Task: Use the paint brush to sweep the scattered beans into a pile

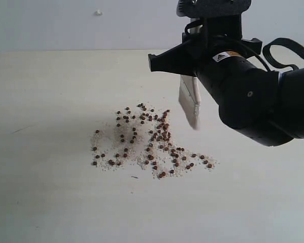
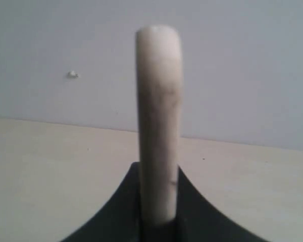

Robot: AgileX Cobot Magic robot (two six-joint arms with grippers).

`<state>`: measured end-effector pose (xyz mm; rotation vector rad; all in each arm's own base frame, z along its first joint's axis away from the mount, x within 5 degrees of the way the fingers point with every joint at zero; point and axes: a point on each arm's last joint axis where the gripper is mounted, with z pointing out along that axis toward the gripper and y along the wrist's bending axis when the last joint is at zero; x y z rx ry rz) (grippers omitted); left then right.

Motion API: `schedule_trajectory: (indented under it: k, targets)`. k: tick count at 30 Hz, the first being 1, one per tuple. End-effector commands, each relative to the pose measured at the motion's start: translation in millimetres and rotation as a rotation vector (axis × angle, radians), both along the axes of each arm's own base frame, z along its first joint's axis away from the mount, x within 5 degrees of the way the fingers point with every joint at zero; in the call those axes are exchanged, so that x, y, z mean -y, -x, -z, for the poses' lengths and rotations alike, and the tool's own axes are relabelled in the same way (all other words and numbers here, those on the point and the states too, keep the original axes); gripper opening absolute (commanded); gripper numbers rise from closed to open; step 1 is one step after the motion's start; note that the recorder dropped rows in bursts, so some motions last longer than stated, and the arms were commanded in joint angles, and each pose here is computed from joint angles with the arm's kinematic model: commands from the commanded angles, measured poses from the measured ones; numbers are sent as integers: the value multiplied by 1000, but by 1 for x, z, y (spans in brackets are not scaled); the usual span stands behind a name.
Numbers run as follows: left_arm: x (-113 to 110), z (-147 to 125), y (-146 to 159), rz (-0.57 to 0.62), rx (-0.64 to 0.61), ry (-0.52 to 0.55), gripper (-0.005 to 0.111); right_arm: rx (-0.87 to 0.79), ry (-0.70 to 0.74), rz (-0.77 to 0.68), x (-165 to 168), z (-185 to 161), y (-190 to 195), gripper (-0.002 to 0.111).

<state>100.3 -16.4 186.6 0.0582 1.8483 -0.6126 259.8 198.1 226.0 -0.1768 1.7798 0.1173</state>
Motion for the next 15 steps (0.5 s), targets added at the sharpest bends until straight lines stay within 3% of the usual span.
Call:
schedule_trajectory:
  k: [1,3,7,12,15]
  targets:
    - [4,-5,4,-27,35,13,0,56,12,4,1,-6,0,0]
    - [4,-6,4,-38,34,40,0,76,18,4,1,-8,0,0]
    - [-25,1,-2,-446,-101,261,0,92,18,14,2,-9,0,0]
    - [-54,16,6,-803,-241,234,0,104,18,21,3,-10,0,0]
    - [-60,19,9,-880,-265,214,0,135,18,18,3,-13,-1,0]
